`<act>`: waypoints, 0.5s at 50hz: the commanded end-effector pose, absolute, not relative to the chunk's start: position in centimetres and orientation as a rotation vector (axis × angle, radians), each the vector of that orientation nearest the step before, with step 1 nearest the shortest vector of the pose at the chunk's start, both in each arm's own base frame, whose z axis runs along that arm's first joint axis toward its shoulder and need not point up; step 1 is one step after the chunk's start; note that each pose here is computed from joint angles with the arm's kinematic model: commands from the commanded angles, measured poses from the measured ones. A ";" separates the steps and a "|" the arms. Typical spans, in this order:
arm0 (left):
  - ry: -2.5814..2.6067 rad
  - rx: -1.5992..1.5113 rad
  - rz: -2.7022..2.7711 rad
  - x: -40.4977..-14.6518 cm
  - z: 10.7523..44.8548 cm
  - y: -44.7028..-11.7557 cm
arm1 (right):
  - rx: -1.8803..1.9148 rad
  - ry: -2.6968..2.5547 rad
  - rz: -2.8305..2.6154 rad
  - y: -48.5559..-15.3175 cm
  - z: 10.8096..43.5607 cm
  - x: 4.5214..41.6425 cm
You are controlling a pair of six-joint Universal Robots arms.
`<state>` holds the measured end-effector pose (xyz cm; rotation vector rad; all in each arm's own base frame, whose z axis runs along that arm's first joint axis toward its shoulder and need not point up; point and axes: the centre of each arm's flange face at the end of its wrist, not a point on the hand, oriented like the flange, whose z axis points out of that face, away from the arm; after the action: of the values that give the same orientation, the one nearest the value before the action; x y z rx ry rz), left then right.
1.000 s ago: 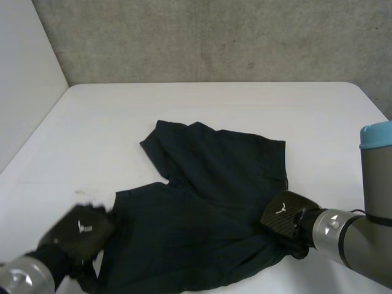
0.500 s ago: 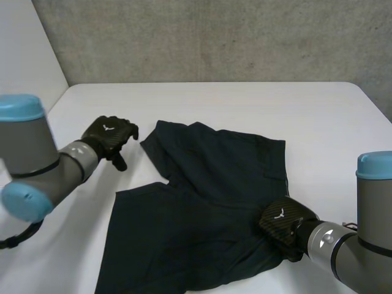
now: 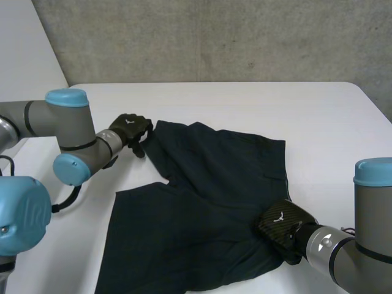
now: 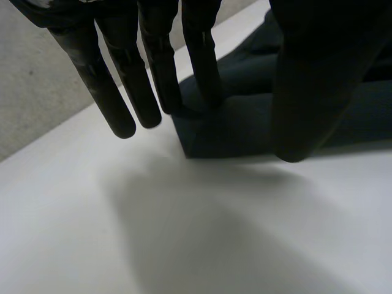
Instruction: Fold the shorts.
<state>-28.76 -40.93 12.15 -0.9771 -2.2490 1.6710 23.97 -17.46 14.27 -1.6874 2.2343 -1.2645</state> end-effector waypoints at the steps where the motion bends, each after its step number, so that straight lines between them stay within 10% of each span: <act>1: -2.279 -0.999 1.602 -29.1 11.6 -40.4 | -1.686 2.236 -1.264 -17.5 14.3 23.9; 25: -2.481 -0.928 1.629 -25.5 12.1 -40.7 | -1.688 2.235 -1.262 -17.4 14.2 23.9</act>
<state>-25.52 -41.22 11.83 -0.9189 -2.4789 1.6456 23.94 -17.39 14.23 -1.6876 2.2350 -1.2618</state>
